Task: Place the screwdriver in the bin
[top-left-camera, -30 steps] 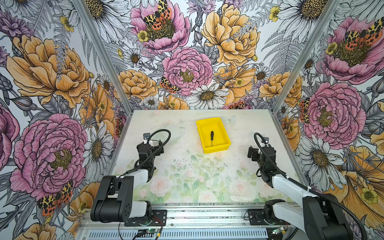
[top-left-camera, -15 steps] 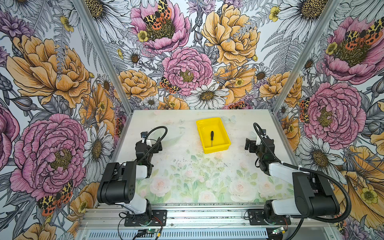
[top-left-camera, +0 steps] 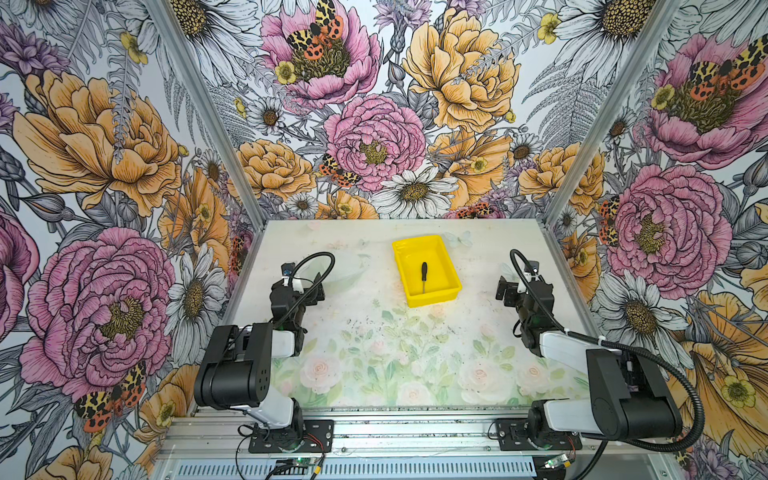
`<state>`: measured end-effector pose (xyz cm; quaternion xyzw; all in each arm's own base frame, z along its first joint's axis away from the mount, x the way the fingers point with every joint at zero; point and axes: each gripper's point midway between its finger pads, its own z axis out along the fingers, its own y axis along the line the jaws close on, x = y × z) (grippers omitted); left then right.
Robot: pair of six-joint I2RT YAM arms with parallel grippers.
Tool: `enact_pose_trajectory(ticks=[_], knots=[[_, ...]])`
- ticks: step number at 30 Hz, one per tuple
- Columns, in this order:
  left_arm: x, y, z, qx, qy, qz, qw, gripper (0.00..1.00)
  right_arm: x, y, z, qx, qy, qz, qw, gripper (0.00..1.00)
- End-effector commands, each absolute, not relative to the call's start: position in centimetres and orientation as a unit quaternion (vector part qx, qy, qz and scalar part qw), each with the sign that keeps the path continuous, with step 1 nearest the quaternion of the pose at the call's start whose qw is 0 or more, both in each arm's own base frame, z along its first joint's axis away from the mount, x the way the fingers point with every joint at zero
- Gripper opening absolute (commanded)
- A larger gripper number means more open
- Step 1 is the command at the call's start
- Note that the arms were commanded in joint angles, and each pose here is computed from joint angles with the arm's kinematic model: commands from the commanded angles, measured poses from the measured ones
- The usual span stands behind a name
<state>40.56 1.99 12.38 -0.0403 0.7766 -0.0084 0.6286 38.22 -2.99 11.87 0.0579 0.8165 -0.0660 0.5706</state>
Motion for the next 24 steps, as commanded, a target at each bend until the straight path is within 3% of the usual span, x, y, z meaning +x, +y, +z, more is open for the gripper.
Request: enact_pose_trajectory(ticks=[1,6,24], knots=[[40.5,1.9,12.9,-0.041,0.769,-0.020,0.637,0.99,39.0,-3.4,13.3,0.068,0.785,-0.057,0.614,0.99],[40.5,1.8,12.9,-0.040,0.768,-0.020,0.638,0.99,40.0,-3.3,11.2,0.061,0.795,-0.047,0.602,0.99],[40.7,0.6,12.8,-0.014,0.773,-0.013,0.635,0.99,40.0,-3.3,11.3,0.063,0.793,-0.062,0.603,1.00]])
